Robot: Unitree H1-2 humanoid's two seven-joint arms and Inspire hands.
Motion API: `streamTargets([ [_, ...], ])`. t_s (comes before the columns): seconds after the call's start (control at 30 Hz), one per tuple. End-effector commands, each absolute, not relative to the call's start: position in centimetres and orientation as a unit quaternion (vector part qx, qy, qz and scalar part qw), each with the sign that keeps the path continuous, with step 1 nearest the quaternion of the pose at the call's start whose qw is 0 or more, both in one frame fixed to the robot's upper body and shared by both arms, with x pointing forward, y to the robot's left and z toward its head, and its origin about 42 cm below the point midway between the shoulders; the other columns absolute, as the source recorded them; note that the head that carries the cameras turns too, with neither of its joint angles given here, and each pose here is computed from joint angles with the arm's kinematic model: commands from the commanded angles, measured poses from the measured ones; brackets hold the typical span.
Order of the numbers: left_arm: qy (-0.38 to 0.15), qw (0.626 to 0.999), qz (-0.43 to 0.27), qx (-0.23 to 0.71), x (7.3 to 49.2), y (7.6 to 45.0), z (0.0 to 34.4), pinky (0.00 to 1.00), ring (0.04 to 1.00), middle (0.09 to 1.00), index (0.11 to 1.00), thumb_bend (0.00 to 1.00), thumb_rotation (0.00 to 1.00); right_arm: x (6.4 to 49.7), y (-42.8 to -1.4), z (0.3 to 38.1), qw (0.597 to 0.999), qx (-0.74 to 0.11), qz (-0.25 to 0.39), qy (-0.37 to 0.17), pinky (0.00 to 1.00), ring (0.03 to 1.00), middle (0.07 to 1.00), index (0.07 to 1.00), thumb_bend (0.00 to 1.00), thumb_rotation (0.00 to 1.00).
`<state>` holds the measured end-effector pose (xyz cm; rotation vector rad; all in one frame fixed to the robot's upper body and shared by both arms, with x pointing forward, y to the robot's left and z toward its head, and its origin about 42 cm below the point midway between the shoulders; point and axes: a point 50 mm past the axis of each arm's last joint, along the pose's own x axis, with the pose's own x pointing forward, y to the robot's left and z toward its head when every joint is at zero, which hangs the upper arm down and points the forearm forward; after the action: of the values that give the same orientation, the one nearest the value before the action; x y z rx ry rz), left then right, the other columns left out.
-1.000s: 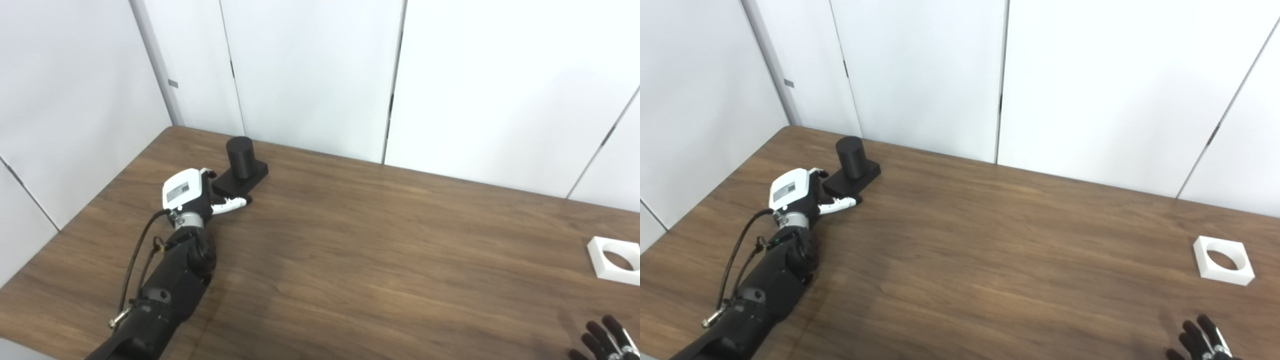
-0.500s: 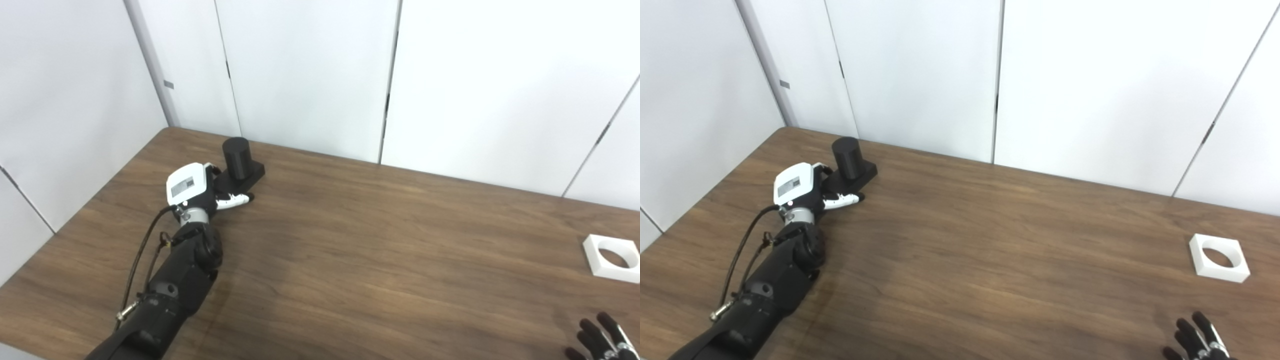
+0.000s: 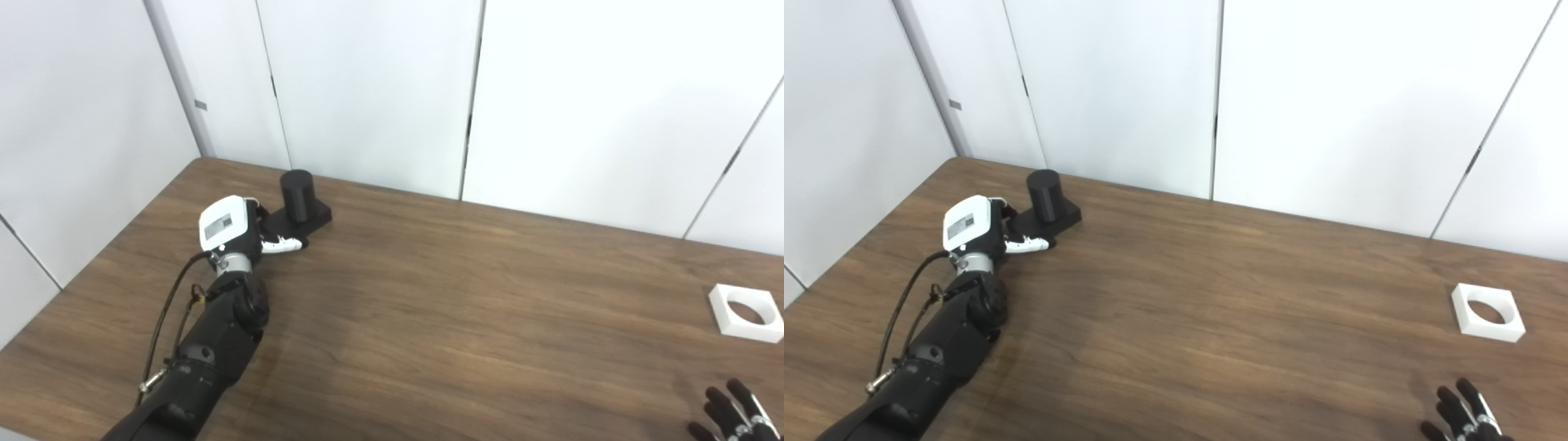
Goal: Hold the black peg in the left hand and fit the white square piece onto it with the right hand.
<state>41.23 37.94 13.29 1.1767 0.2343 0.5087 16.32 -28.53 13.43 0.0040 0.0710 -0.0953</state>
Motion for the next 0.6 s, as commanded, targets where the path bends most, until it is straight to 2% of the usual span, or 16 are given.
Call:
streamTargets([
  [0.0, 0.075, 0.791, 0.263, 0.547, 42.3, 38.8, 15.6, 0.83, 0.777, 0.676, 0.478, 0.52, 0.05, 16.7, -27.9, 14.4, 0.999, 0.006, -0.049, 0.003, 0.87, 0.935, 0.908, 0.947, 0.84, 1.00],
  [0.13, 0.079, 0.796, 0.263, 0.539, 42.2, 39.1, 15.6, 0.82, 0.787, 0.680, 0.479, 0.52, 0.05, 16.8, -27.8, 14.4, 0.999, 0.004, -0.046, 0.003, 0.89, 0.942, 0.912, 0.958, 0.84, 1.00],
  [0.27, 0.070, 0.805, 0.254, 0.531, 41.8, 39.2, 15.7, 0.78, 0.774, 0.680, 0.480, 0.52, 0.05, 16.9, -27.5, 14.4, 0.999, 0.006, -0.047, 0.000, 0.89, 0.933, 0.900, 0.952, 0.83, 1.00],
  [0.33, 0.053, 0.814, 0.241, 0.526, 41.3, 38.9, 15.8, 0.73, 0.744, 0.666, 0.480, 0.52, 0.05, 17.0, -27.4, 14.3, 0.999, 0.008, -0.042, -0.004, 0.89, 0.933, 0.900, 0.955, 0.83, 1.00],
  [0.37, 0.045, 0.816, 0.234, 0.526, 41.1, 38.6, 16.0, 0.70, 0.726, 0.658, 0.480, 0.52, 0.05, 17.1, -27.3, 14.3, 0.999, 0.010, -0.037, -0.006, 0.96, 0.961, 0.929, 0.979, 0.84, 1.00],
  [0.47, 0.010, 0.834, 0.209, 0.510, 39.9, 36.9, 16.5, 0.65, 0.705, 0.654, 0.481, 0.52, 0.05, 17.2, -27.0, 14.2, 0.999, 0.025, -0.028, -0.010, 1.00, 0.995, 0.972, 0.998, 0.84, 1.00],
  [0.57, -0.011, 0.850, 0.185, 0.493, 38.6, 35.2, 17.1, 0.65, 0.715, 0.665, 0.482, 0.52, 0.05, 17.2, -26.8, 14.4, 0.999, 0.028, -0.026, -0.009, 1.00, 1.000, 0.988, 1.000, 0.80, 1.00],
])
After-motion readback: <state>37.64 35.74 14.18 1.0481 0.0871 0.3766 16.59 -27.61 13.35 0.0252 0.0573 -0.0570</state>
